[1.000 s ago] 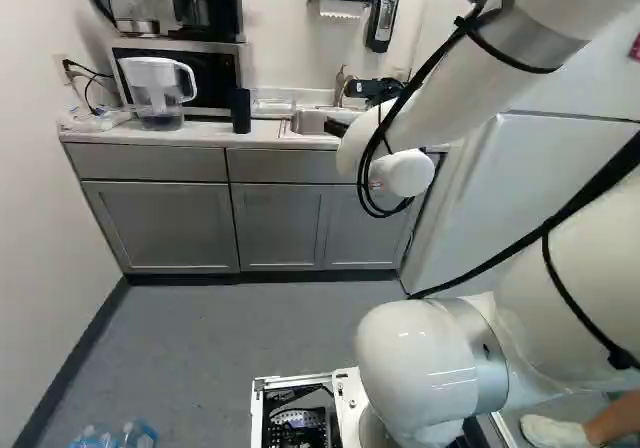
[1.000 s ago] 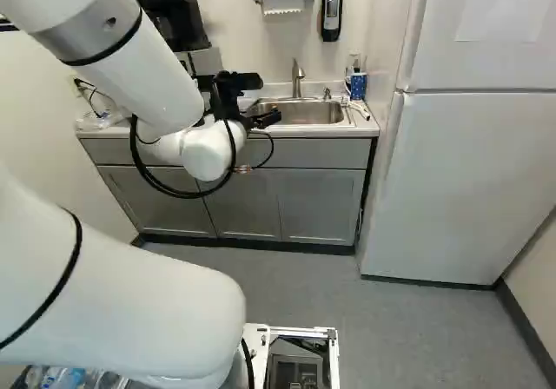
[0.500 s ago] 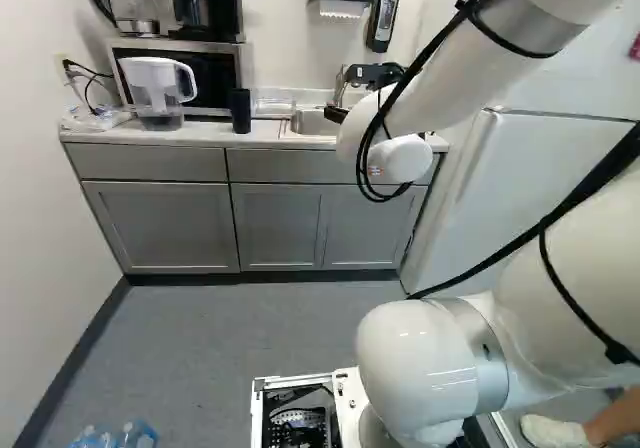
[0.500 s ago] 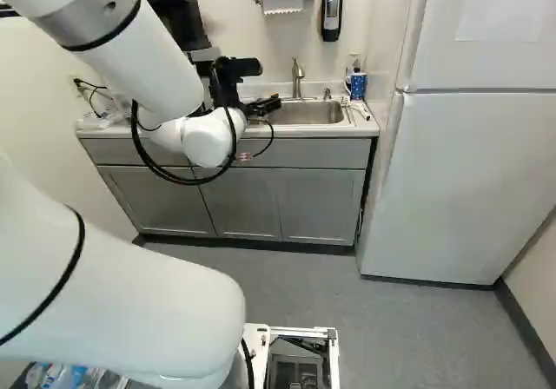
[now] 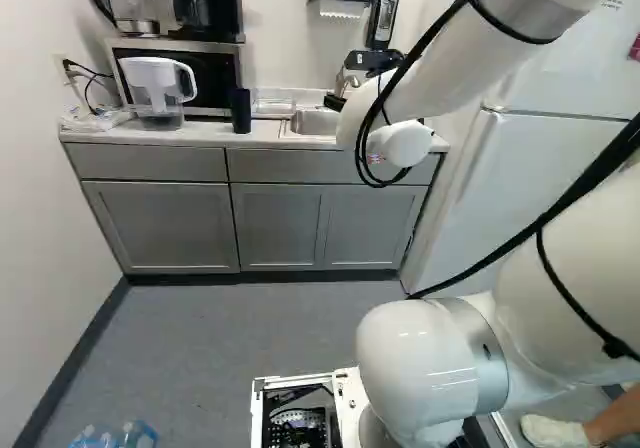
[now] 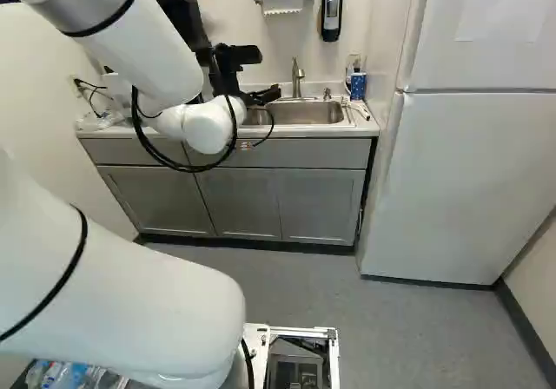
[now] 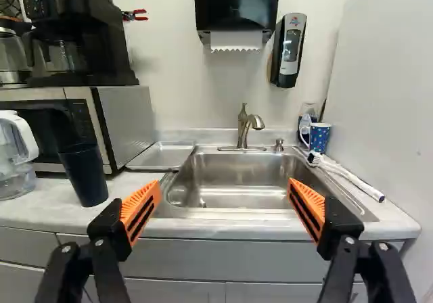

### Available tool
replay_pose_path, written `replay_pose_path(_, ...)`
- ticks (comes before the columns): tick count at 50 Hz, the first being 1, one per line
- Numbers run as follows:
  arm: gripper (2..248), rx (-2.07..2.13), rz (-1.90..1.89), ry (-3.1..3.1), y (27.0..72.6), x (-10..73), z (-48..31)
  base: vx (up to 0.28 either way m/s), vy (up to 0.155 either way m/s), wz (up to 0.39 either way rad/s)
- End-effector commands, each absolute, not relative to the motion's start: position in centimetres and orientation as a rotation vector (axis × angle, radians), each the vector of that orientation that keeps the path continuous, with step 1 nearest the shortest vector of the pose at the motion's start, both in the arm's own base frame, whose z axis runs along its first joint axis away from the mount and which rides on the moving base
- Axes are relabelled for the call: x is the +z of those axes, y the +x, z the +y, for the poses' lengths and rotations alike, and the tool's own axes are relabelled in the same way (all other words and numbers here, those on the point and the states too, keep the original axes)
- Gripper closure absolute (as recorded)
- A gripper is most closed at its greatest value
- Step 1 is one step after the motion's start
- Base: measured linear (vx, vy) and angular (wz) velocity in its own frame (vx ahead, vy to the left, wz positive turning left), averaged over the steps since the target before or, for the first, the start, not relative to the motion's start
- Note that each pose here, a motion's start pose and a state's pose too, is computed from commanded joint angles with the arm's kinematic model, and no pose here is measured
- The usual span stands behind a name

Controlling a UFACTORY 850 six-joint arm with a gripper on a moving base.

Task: Rinse the cup and place it in the tray

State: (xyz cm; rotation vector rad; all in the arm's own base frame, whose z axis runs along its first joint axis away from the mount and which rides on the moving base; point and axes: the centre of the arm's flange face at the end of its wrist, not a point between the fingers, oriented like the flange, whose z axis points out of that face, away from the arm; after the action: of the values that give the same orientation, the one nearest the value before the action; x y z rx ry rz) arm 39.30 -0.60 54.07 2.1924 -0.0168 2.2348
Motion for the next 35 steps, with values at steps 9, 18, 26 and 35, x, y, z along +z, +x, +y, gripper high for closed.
replay_pose_path(9,3,2.234,-0.017,2.193,39.8,54.9,-0.6,0.0,0.0,0.0)
replay_pose_path(18,3,2.231,-0.017,2.197,40.3,55.6,-0.6,0.0,0.0,0.0)
replay_pose_path(26,3,2.227,-0.016,2.201,40.7,56.3,-0.6,0.0,0.0,0.0)
replay_pose_path(35,3,2.222,-0.016,2.206,41.1,57.1,-0.6,0.0,0.0,0.0)
